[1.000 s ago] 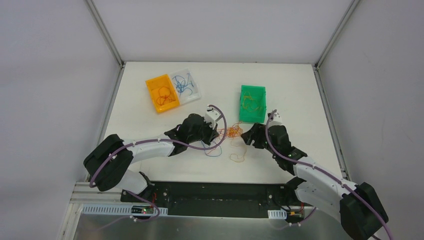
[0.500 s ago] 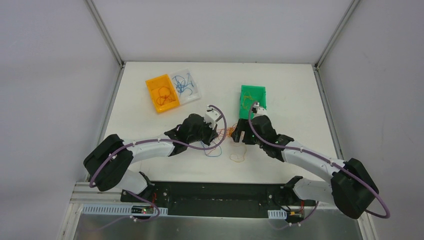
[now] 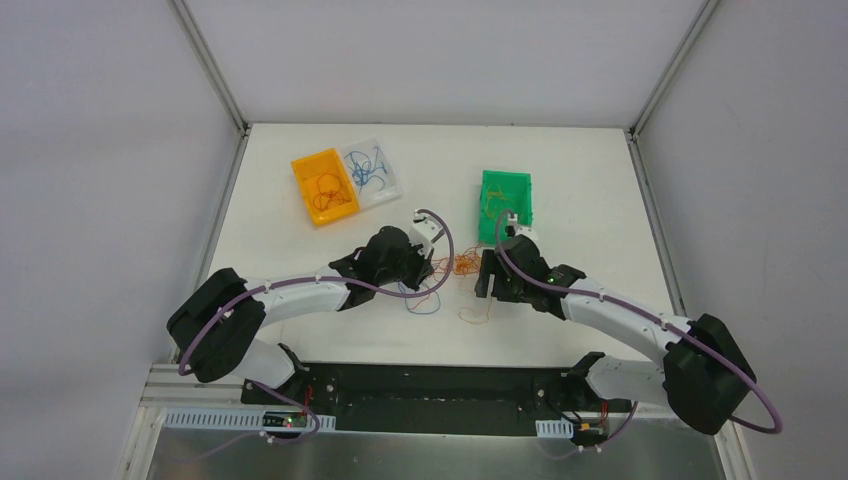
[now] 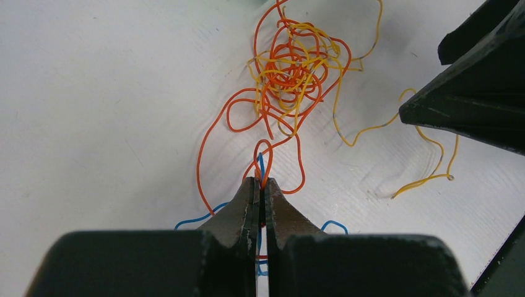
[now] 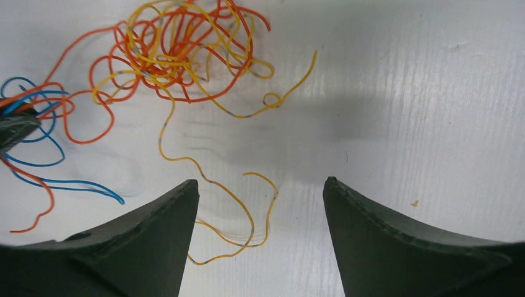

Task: Untangle the cables

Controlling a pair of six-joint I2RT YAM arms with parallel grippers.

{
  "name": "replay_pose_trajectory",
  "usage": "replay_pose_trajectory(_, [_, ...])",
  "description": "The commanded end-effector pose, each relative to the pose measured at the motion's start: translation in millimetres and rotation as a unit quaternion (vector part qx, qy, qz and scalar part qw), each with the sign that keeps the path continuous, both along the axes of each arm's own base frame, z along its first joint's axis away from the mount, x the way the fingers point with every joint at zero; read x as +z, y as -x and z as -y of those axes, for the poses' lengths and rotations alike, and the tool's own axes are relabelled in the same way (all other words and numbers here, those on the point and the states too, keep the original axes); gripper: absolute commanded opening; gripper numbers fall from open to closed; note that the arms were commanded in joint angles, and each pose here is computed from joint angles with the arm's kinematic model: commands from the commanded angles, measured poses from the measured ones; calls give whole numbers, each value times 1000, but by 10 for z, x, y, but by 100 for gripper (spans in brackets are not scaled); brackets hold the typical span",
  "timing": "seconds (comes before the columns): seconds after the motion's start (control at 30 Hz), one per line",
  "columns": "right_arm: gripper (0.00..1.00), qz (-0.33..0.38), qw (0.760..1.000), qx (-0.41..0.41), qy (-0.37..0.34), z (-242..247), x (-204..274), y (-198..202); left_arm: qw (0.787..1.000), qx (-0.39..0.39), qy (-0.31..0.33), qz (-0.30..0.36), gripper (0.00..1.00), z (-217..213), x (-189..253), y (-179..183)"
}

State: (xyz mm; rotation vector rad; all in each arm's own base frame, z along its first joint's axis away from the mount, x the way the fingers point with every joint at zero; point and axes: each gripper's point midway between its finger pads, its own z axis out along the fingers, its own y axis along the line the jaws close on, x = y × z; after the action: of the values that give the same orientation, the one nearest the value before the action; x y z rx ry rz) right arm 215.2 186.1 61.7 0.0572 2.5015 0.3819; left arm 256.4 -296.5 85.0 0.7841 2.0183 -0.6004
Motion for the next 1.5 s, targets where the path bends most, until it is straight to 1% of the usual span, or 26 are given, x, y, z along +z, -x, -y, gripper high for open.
replay_pose_trajectory(0.0, [75, -34, 999, 9, 8, -31, -51, 111, 1000, 6, 6, 20, 0, 59, 164, -82])
replay_pose_trajectory(0.27, [69, -48, 999, 3, 15, -37, -184, 138, 1000, 6, 4, 21, 0, 55, 161, -88])
replay_pose_trajectory(0.37, [65, -47, 998, 4, 33, -41, -194, 94, 1000, 9, 2, 23, 0, 41, 160, -100])
replay_pose_trajectory(0.5, [65, -57, 996, 7, 63, -48, -274, 68, 999, 26, -4, 29, 0, -17, 160, -137])
replay_pose_trajectory(0.53, [62, -64, 995, 7, 75, -55, -335, 74, 999, 29, -5, 30, 0, -29, 157, -140])
replay_pose_trajectory(0.6, [54, -67, 995, 9, 80, -72, -367, 79, 999, 31, -6, 31, 0, -36, 155, -145])
replay_pose_trajectory(0.63, [46, -67, 994, 9, 80, -84, -365, 75, 999, 31, -5, 31, 0, -29, 160, -147])
replay_pose_trajectory(0.67, [37, -67, 995, 8, 80, -88, -362, 73, 999, 31, -7, 31, 0, -32, 154, -150])
replay_pose_trajectory(0.7, [24, -65, 995, 6, 80, -80, -354, 69, 999, 32, -7, 31, 0, -33, 154, -152])
replay_pose_trajectory(0.73, [16, -61, 995, 3, 80, -71, -336, 63, 999, 31, -8, 30, 0, -35, 151, -149])
replay_pose_trajectory(0.77, [9, -55, 995, -1, 79, -56, -307, 52, 998, 44, -14, 35, 0, -73, 146, -183])
replay_pose_trajectory(0.83, [0, -35, 996, -15, 79, 0, -207, 11, 997, 66, -24, 42, 0, -147, 141, -229])
replay_pose_trajectory(0.9, [0, -10, 996, -36, 84, 102, -72, -38, 993, 101, -36, 51, 0, -266, 140, -302])
replay_pose_trajectory(0.97, [0, 20, 993, -67, 97, 266, 80, -86, 985, 154, -55, 65, 0, -448, 156, -388])
replay_pose_trajectory(1.1, [0, 80, 979, -153, 108, 698, 410, -162, 956, 263, -84, 99, 0, -873, 233, -515])
replay_pose_trajectory(1.17, [0, 107, 971, -194, 93, 915, 590, -172, 943, 299, -89, 112, 0, -1027, 285, -532])
replay_pose_trajectory(1.27, [0, 138, 953, -262, 70, 1261, 807, -158, 923, 350, -93, 130, 0, -1251, 367, -538])
replay_pose_trajectory(1.37, [0, 176, 929, -322, 53, 1579, 1007, -108, 894, 411, -86, 158, 0, -1512, 528, -529])
replay_pose_trajectory(1.43, [0, 199, 916, -346, 46, 1721, 1125, -66, 883, 432, -76, 169, 0, -1625, 574, -502])
replay_pose_trajectory(1.47, [0, 206, 912, -352, 44, 1765, 1166, -50, 881, 435, -70, 171, 0, -1651, 588, -489])
